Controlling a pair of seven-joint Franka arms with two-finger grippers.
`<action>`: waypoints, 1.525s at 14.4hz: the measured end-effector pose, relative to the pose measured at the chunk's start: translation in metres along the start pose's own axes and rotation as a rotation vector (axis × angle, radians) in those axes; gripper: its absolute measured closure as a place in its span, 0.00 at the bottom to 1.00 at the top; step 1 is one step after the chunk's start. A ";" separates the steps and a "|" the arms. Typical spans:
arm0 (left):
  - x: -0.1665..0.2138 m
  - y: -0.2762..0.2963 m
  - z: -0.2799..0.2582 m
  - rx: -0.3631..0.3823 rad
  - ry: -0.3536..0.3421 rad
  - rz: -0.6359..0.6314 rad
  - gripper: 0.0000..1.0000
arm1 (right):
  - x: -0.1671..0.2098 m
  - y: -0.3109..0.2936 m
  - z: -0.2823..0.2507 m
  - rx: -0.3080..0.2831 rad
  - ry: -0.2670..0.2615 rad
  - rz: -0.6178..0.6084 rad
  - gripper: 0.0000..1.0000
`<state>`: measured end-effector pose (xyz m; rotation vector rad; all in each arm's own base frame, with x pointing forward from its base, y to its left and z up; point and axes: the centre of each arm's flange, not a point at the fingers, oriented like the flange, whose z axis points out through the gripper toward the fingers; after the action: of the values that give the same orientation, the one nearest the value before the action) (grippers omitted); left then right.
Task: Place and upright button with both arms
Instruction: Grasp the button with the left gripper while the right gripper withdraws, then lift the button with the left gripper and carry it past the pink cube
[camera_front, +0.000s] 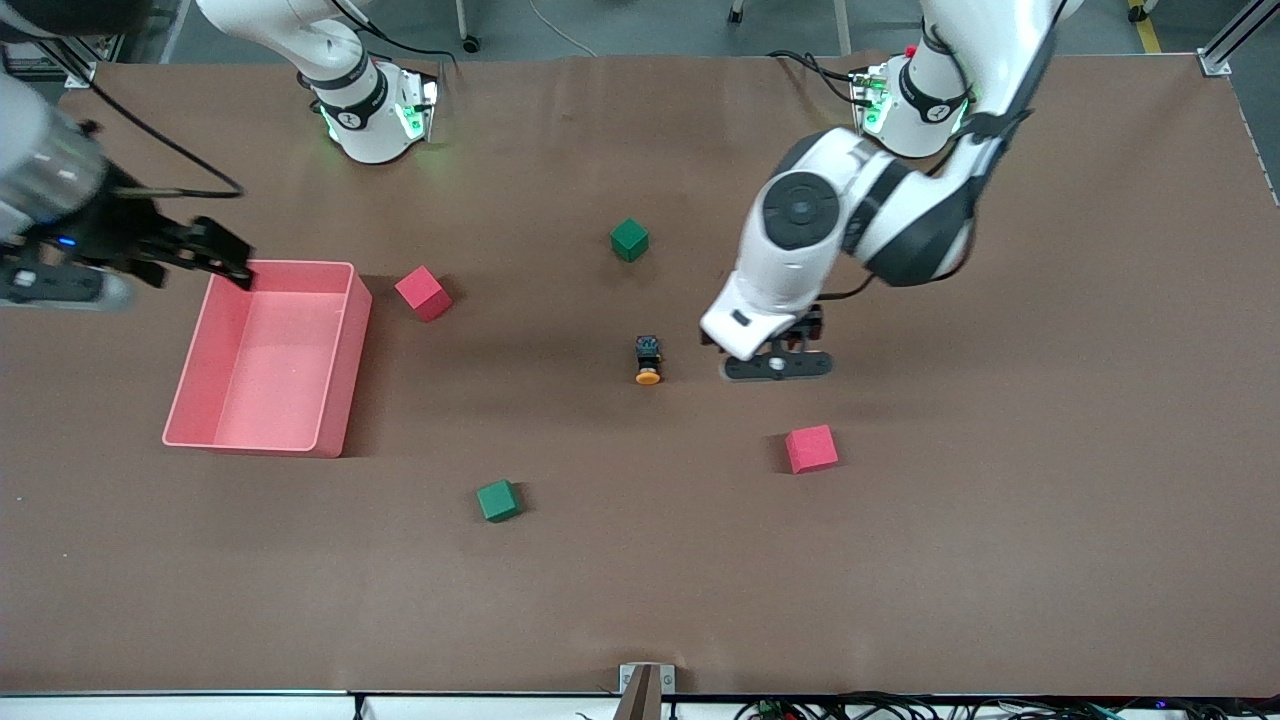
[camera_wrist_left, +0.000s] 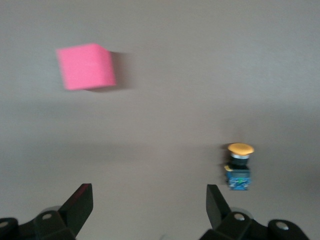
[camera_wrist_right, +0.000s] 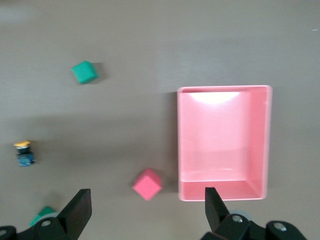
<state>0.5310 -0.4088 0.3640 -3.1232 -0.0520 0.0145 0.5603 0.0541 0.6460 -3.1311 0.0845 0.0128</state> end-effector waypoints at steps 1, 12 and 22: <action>-0.006 0.015 0.013 -0.015 0.009 -0.005 0.00 | -0.004 0.022 -0.001 -0.002 -0.001 -0.006 0.00; -0.042 0.112 0.135 -0.104 -0.007 -0.064 0.00 | -0.020 0.095 -0.007 0.002 0.008 -0.013 0.00; -0.056 0.119 0.186 -0.033 0.031 0.031 0.00 | -0.017 0.095 -0.009 0.001 0.042 -0.015 0.00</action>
<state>0.4767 -0.5263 0.1762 -3.1561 -0.0039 -0.0352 0.5380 -0.0399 0.6540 -3.1309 0.0609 -0.0527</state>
